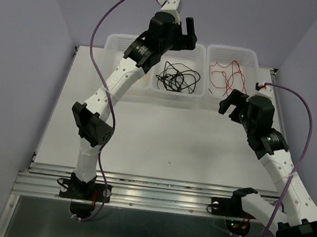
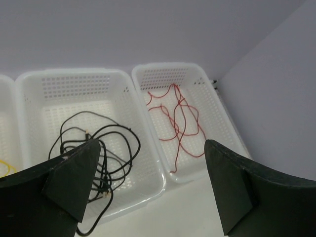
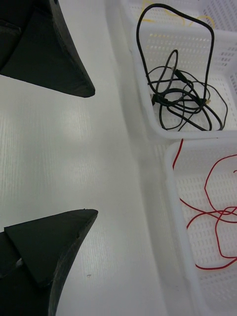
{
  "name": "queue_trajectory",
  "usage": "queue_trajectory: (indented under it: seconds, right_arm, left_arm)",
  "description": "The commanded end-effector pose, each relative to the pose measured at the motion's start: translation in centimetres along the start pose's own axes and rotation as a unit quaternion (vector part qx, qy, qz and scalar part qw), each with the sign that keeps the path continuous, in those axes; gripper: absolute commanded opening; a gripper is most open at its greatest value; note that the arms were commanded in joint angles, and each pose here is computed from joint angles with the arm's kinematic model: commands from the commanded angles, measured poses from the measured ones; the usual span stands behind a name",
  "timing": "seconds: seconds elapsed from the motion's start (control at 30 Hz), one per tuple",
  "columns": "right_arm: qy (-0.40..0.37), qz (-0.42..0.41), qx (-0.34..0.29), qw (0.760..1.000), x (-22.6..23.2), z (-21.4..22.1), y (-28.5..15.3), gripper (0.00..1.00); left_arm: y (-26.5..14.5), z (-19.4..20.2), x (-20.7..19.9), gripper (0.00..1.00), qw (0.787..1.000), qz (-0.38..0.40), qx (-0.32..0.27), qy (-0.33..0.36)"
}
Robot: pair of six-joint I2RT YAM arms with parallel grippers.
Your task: Untangle the cables
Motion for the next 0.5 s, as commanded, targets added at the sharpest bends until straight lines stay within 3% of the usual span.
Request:
queue_trajectory:
  seconds: [0.0, 0.23, 0.3, 0.33, 0.37, 0.4, 0.47]
  right_arm:
    - [0.005, -0.018, -0.006, 1.0, 0.6, -0.5, -0.8, 1.0]
    - [0.024, -0.016, 0.002, 1.0, 0.0, 0.8, -1.0, 1.0]
    - [0.028, -0.004, 0.002, 1.0, -0.6, 1.2, -1.0, 1.0]
    - [0.03, 0.004, 0.004, 1.0, -1.0, 1.7, -1.0, 1.0]
    - [0.03, 0.01, 0.006, 0.999, -1.3, 2.0, -1.0, 1.0]
    - [0.029, 0.017, 0.006, 0.999, -1.8, 2.2, -1.2, 1.0]
    - [0.03, 0.033, 0.012, 0.999, -2.7, 3.3, -1.0, 1.0]
  left_arm:
    - [-1.0, 3.2, 0.2, 0.99, 0.997, -0.039, 0.055, 0.035]
    - [-9.7, 4.7, 0.7, 0.99, 0.989, -0.126, 0.067, 0.028]
    - [-14.6, 6.3, 1.9, 0.99, 0.983, -0.174, 0.057, 0.01]
    - [-18.4, 4.6, 2.4, 0.99, 0.984, -0.176, 0.019, -0.017]
    - [-19.7, 6.0, 2.9, 0.99, 0.984, -0.176, 0.025, -0.031]
    - [-20.5, 10.7, 4.7, 0.99, 0.976, -0.203, 0.059, -0.053]
    - [-24.1, 14.8, 7.5, 0.99, 0.965, -0.23, 0.062, -0.11]
Point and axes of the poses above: each gripper's point midway between its finger pads, its own y axis out along the fingers, its own x axis along the line the jaws close on, z = x × y, the point moved 3 cm from there along -y, back along the fingers, and after that the axes turned 6 degrees about y, right-handed, at the moved point
